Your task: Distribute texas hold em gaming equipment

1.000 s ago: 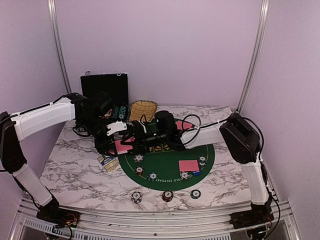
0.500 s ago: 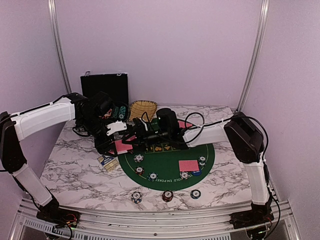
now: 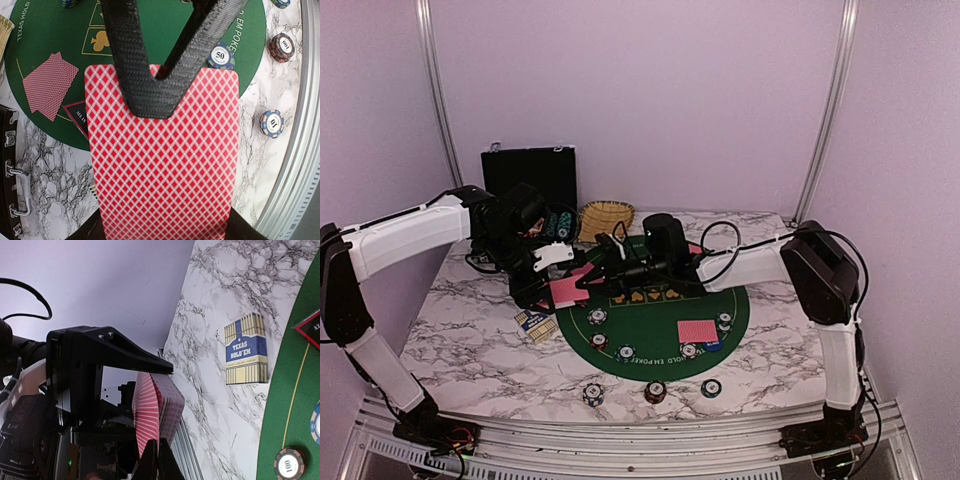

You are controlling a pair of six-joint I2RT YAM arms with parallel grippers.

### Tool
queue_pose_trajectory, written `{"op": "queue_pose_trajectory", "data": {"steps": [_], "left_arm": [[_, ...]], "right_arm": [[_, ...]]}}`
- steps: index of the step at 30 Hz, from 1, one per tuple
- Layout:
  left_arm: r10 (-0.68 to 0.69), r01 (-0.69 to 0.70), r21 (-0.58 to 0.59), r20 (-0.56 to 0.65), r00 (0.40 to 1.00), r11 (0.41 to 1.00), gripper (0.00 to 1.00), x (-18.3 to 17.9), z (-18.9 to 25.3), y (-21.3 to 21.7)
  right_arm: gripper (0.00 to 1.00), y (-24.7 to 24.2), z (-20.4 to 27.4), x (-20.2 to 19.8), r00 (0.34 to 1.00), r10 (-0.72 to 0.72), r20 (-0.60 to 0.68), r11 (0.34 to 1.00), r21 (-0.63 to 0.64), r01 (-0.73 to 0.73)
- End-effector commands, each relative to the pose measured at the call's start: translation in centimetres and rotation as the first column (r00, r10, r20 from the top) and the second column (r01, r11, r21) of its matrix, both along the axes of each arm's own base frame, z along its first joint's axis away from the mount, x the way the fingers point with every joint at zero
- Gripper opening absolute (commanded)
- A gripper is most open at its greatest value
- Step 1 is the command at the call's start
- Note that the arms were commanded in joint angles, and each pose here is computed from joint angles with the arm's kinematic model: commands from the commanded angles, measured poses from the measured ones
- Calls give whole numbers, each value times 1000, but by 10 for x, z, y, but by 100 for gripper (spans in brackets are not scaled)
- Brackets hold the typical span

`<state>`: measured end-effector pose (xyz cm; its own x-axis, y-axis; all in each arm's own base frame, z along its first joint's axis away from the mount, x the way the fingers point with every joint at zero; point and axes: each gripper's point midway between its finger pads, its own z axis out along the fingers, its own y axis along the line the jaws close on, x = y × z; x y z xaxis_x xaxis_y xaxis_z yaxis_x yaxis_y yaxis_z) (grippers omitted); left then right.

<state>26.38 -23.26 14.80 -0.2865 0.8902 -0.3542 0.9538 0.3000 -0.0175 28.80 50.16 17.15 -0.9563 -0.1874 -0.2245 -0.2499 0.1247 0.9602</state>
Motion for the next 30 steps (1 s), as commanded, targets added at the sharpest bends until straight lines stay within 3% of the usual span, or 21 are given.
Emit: {"op": "queue_pose_trajectory", "data": {"steps": [1,9,18,30], "left_arm": [[-3,3,-13,9,1000,1000,0,2,7,-2],[-4,4,-1,11,1000,1000,0,3,4,-1],[-5,5,1,12,1000,1000,0,2,4,0],[-4,4,-6,10,1000,1000,0,1,5,0]], "right_arm": [[0,-10,25,1,1000,-9,18,999,50,8],[0,-38,25,4,999,-47,-2,998,43,47],[0,-108,5,12,988,-152,-36,988,-17,152],[0,-237,-69,24,936,-351,-5,898,-287,335]]}}
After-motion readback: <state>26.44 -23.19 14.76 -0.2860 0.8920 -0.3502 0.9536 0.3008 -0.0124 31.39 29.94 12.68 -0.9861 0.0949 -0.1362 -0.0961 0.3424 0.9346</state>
